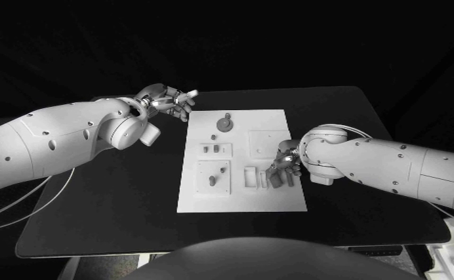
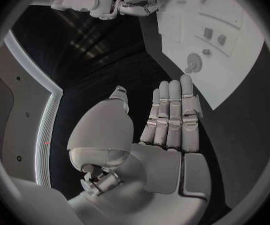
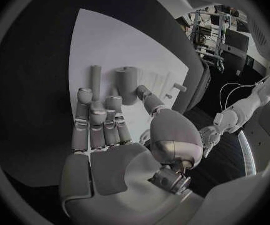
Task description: Assemble the parts on the task board
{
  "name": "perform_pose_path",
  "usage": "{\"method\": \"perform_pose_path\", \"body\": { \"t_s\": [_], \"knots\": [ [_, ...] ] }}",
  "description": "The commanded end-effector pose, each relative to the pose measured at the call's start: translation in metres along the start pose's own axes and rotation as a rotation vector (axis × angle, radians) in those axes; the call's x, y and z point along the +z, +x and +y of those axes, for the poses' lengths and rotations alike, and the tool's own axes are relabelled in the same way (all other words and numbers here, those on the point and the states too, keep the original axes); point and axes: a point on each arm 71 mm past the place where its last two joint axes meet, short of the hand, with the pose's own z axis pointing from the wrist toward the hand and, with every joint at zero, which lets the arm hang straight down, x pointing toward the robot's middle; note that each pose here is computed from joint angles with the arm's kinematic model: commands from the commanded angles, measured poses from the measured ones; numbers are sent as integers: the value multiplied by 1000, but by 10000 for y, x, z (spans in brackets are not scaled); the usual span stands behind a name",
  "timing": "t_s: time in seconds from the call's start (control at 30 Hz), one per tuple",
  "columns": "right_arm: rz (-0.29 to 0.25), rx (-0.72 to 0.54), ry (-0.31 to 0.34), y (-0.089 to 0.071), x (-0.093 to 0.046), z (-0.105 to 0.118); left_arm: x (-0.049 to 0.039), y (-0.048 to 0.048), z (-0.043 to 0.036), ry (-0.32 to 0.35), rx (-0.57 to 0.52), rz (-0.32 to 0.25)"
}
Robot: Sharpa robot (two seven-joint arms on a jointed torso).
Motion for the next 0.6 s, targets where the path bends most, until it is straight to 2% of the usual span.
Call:
{"method": "perform_pose_path", "body": {
  "t_s": [0.03,0.2,0.6],
  "knots": [
    [-5,41,12,34,1,-51,1,12,-16,6,0,8],
    [-2,104,2,45,-43,-68,-1,8,-15,5,1,7],
    [-23,189,-20,-64,-183,-56,-4,1,-10,3,4,6]
  ]
}}
